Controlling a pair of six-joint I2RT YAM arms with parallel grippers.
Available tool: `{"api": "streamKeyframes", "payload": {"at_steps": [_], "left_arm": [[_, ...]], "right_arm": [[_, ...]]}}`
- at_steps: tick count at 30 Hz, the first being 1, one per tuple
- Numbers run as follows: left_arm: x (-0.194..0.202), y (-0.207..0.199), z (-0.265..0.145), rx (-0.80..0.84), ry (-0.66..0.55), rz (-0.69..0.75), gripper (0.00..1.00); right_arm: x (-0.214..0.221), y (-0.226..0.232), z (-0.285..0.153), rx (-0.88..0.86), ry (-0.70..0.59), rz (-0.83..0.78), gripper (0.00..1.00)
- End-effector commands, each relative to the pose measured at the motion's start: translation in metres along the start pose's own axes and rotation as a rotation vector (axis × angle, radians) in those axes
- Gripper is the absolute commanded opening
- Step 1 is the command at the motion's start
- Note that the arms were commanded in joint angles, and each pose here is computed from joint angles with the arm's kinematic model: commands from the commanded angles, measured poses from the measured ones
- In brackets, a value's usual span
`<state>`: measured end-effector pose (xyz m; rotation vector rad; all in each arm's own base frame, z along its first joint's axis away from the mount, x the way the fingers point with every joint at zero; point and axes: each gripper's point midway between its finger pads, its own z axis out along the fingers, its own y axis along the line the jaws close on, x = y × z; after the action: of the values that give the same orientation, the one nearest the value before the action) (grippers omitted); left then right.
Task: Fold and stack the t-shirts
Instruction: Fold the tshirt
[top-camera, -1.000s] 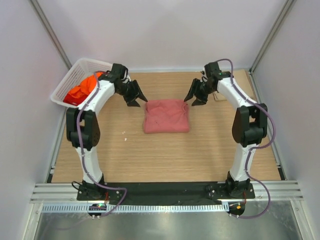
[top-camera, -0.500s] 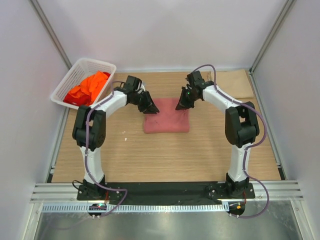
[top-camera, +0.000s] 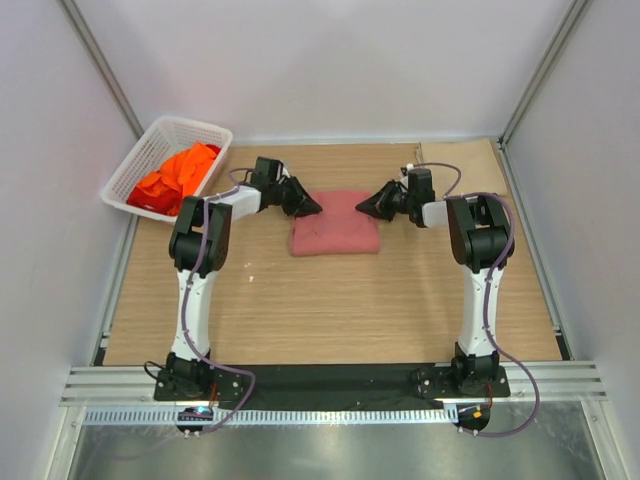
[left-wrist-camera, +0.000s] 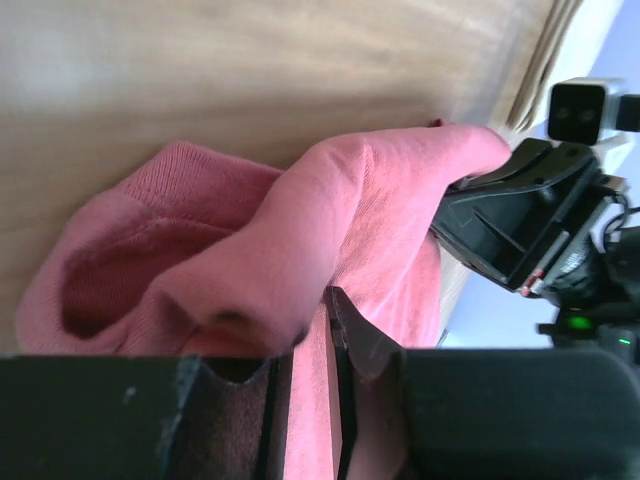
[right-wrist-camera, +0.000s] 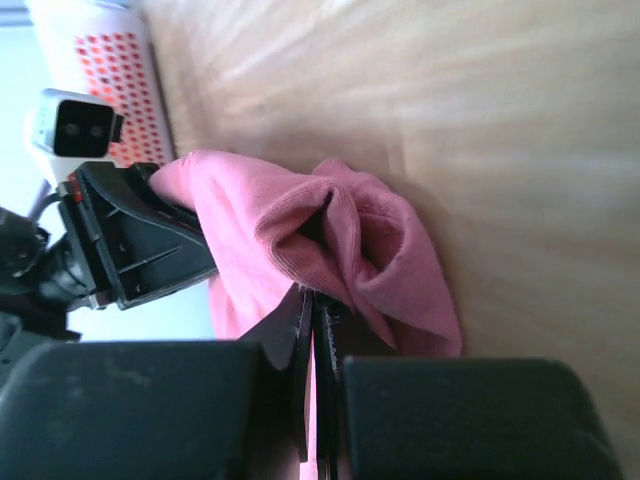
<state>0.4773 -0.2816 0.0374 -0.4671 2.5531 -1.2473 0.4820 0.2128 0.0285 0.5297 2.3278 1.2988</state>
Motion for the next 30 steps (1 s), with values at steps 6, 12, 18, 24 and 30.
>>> {"api": "streamKeyframes", "payload": {"at_steps": [6, 12, 18, 24, 30], "left_arm": [[-0.041, -0.015, -0.008, 0.090, -0.101, 0.055, 0.19], [-0.042, -0.016, -0.018, 0.076, -0.091, 0.048, 0.19], [-0.022, -0.029, -0.036, 0.056, -0.045, 0.044, 0.19], [0.005, -0.058, -0.057, 0.051, -0.020, 0.099, 0.20], [0.046, -0.057, -0.052, 0.077, 0.075, 0.093, 0.20]], "right_arm": [[-0.032, 0.000, -0.007, -0.077, -0.088, 0.056, 0.09], [-0.047, -0.014, -0.027, 0.182, -0.068, 0.029, 0.11], [-0.051, 0.003, -0.082, 0.515, 0.033, -0.319, 0.13], [-0.018, 0.042, -0.096, 0.433, 0.099, -0.312, 0.28], [0.039, 0.075, -0.056, 0.013, 0.204, -0.111, 0.19]]}}
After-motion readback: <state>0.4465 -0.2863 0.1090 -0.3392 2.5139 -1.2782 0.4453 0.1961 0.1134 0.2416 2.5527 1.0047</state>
